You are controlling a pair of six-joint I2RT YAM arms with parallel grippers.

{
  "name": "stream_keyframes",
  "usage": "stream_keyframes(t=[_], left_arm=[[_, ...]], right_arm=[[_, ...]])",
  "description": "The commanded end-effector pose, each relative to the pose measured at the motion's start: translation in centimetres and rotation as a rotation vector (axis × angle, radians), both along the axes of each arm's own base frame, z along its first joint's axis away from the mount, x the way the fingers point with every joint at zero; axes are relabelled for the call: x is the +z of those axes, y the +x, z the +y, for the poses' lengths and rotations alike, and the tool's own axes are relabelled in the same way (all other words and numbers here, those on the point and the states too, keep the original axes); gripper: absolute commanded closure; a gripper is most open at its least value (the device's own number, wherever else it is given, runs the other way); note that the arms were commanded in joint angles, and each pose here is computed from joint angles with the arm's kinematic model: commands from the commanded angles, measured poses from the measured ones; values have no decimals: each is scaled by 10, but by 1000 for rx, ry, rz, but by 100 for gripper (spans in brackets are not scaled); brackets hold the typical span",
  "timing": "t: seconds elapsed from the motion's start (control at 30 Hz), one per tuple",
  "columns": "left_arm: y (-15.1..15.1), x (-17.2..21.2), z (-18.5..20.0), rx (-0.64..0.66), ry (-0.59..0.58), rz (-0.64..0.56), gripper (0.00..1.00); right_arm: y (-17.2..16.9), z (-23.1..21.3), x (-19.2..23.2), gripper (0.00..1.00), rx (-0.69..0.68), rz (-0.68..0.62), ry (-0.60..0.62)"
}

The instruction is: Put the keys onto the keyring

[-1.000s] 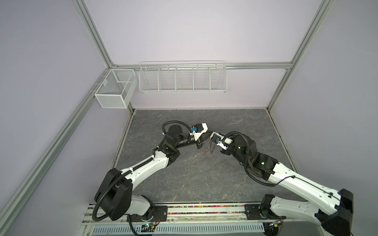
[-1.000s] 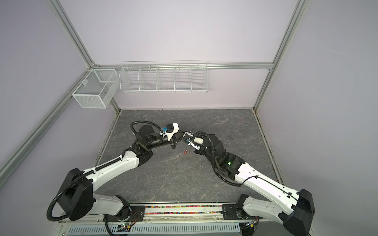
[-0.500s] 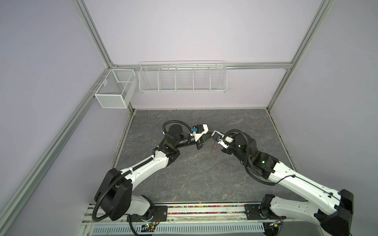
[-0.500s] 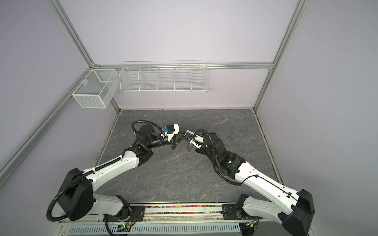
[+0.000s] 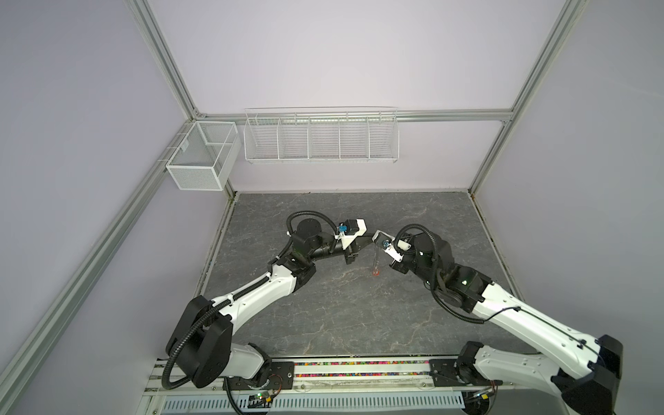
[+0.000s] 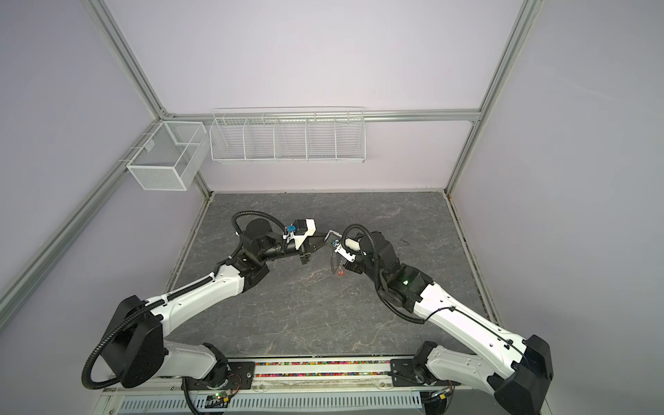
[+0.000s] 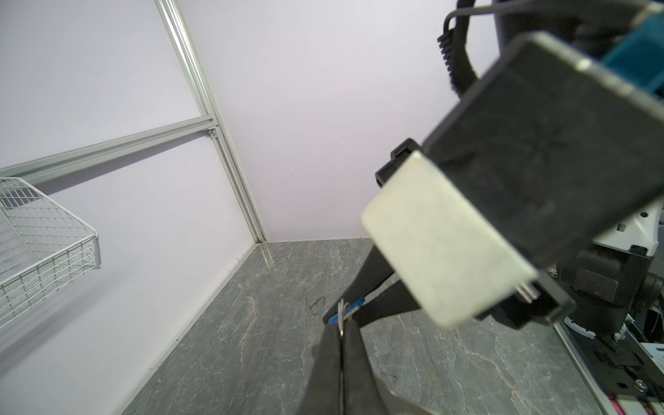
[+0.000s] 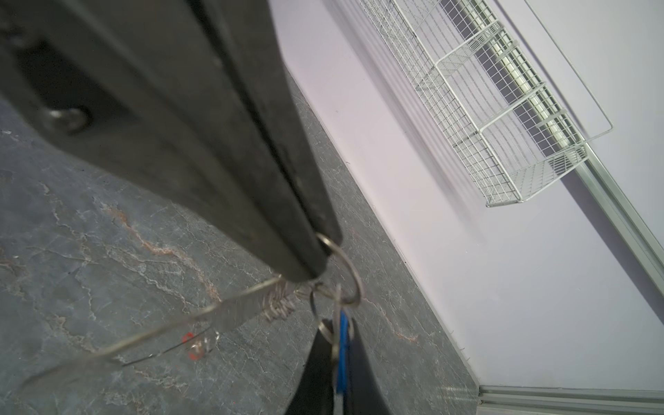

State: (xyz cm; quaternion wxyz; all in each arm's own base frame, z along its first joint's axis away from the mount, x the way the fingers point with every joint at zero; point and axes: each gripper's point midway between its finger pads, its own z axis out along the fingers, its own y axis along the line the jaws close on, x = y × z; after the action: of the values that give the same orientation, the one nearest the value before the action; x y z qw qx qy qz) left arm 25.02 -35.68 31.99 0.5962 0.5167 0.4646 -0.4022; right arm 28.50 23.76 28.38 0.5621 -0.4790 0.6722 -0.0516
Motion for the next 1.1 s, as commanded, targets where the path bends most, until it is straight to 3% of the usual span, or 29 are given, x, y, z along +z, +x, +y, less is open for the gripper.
stream_keyframes(t=[0.0, 0.37, 0.5, 0.8, 1.07], left_arm=[[-1, -4, -5, -21, 18, 14, 100], [-1, -16, -7, -29, 58, 13, 100], [-4, -14, -7, -36, 48, 2, 100], [-21, 1, -5, -120, -31, -25, 100], [-20, -1, -5, -115, -29, -14, 100]], right_arm=[[-5, 5, 27, 93, 35, -41, 58], [3, -3, 37, 93, -10, -22, 80], [8, -12, 22, 93, -44, 37, 49], [-13, 12, -20, 93, 171, 221, 44], [-11, 6, -25, 93, 143, 219, 4]])
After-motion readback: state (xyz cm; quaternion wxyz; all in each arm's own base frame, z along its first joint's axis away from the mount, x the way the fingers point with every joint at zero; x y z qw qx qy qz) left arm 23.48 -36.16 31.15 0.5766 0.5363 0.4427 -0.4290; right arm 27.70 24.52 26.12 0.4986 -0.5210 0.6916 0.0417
